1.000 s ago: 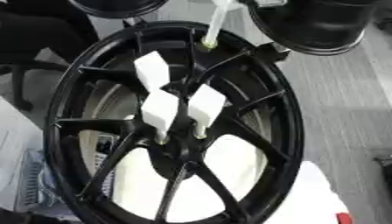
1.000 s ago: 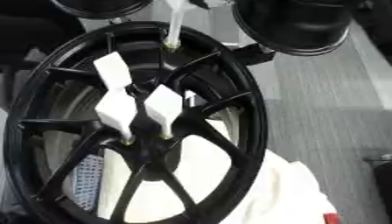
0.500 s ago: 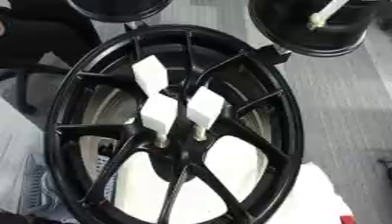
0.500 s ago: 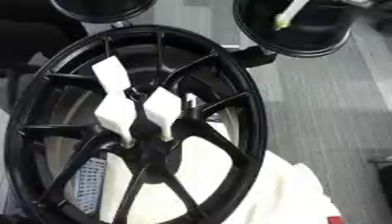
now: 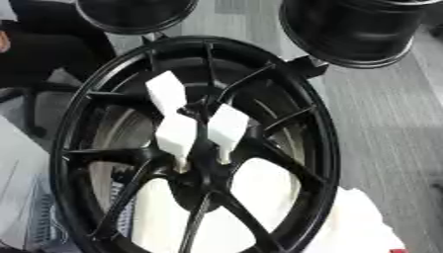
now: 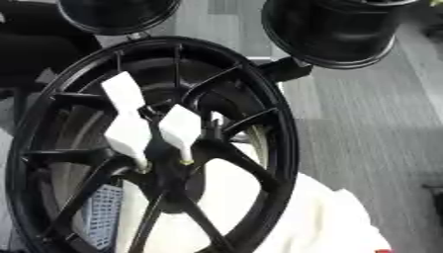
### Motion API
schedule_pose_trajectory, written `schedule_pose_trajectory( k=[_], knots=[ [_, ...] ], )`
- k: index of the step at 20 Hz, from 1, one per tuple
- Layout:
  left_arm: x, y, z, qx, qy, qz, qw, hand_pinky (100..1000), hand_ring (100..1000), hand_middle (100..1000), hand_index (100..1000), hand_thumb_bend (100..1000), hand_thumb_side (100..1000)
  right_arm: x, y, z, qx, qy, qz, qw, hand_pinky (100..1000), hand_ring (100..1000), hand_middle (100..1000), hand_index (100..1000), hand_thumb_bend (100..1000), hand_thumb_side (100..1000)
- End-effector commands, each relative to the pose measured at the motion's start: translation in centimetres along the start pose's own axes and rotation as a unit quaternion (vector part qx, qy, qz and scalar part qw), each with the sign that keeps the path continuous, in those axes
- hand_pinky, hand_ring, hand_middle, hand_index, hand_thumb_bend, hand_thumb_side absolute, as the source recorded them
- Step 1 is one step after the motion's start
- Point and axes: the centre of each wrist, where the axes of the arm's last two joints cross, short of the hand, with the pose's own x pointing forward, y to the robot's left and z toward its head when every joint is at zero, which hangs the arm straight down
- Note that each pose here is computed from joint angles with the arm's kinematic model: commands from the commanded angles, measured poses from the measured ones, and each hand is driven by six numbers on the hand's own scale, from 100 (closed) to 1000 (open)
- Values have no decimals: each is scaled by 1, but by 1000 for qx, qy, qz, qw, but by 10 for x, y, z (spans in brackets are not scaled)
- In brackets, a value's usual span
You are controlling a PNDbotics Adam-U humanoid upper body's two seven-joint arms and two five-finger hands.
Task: Pull the pin out of the wheel hub.
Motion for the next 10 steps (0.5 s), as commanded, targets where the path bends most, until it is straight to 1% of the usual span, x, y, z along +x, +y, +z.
schedule_pose_trajectory(
  k=[1,2,4,6,10],
  knots=[
    [8,4,-4,-2,-15,-11,1000,774,778,741,877,630,342,5,-17,4,-17,10,31,999,920,917,870,863,100,100],
    [8,4,-3,-2,-14,-11,1000,773,778,741,877,631,342,3,-17,4,-14,24,39,999,924,924,870,862,181,100],
    [8,4,-3,-2,-13,-12,1000,773,778,742,877,631,342,-3,-18,5,-18,54,55,997,924,924,864,862,236,100],
    [7,4,-3,-3,-12,-12,1000,774,778,742,877,630,343,-7,-17,4,-25,75,67,995,925,926,865,862,246,100],
    [7,4,-3,-4,-12,-11,1000,773,779,743,877,631,344,-6,-17,3,-30,84,76,993,923,923,865,860,225,100]
  ],
)
